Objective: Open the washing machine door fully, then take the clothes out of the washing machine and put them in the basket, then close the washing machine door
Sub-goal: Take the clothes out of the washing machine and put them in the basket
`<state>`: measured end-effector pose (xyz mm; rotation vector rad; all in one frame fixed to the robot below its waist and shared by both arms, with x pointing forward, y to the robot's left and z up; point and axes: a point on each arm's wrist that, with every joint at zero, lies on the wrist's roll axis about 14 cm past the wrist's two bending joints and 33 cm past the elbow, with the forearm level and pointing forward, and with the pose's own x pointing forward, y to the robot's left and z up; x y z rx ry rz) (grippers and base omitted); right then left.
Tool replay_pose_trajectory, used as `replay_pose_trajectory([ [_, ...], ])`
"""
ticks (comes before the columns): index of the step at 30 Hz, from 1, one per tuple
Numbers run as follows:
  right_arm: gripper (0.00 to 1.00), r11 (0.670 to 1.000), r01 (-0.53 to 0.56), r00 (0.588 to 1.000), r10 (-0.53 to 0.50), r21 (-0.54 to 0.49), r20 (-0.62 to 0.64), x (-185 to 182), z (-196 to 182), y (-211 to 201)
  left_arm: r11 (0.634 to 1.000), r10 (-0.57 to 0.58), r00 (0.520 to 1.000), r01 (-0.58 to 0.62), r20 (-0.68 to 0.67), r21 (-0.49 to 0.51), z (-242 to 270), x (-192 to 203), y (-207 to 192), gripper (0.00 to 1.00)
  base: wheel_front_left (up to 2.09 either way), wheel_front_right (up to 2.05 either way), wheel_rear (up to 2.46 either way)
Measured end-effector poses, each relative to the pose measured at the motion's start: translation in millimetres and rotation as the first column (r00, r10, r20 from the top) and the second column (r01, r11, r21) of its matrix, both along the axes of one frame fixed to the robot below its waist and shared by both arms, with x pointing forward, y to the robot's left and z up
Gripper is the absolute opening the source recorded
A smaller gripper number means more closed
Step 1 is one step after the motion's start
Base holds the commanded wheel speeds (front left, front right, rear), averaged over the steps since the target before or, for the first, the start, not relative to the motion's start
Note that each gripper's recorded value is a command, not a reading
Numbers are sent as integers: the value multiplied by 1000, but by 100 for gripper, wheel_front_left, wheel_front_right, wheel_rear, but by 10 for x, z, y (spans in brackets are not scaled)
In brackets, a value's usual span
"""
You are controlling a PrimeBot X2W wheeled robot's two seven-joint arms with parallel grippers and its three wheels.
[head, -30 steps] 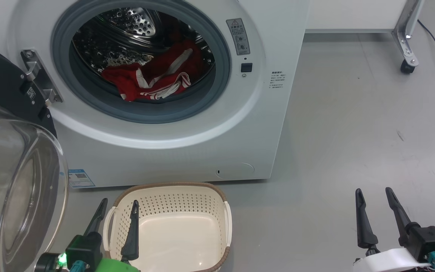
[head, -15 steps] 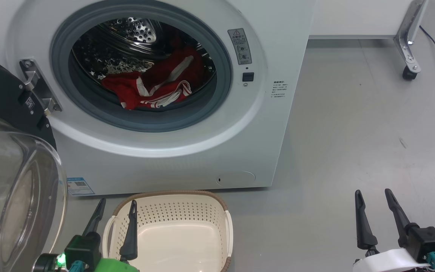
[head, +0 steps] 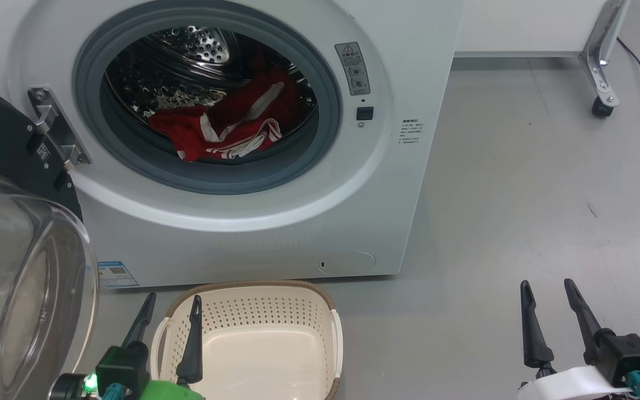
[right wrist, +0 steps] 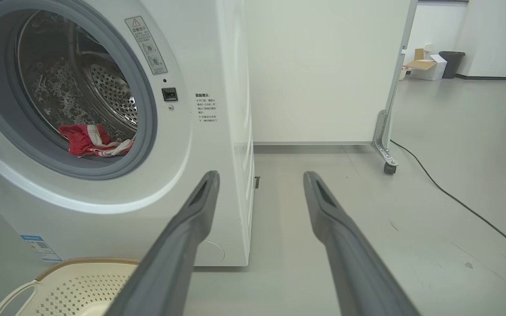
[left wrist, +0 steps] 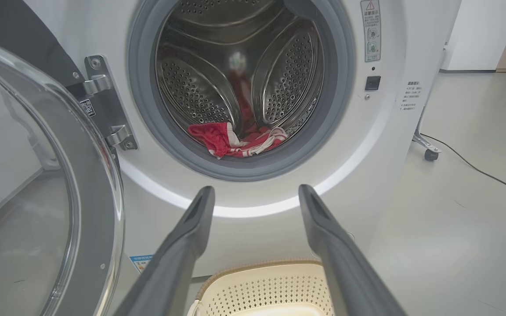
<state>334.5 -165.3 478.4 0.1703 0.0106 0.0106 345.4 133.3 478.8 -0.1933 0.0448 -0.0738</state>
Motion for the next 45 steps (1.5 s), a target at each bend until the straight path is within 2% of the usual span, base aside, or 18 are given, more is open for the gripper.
replay_pose_trajectory([
  [11,100,1000,-5,1000,5,0,-24,36,-72,14,999,-32,999,32,-20,-5,-55,39,-89,100,0,0,0],
  [20,100,999,-47,997,47,-6,-64,115,-201,112,991,-132,988,130,-79,-25,-144,349,-309,100,0,0,0],
  [35,100,993,-118,987,120,23,-110,488,-440,299,950,-308,930,310,-200,-24,-253,1433,-738,100,0,0,0],
  [45,100,985,-160,977,167,64,-136,728,-636,449,924,-364,860,381,-359,-24,-489,2135,-827,100,0,0,0],
])
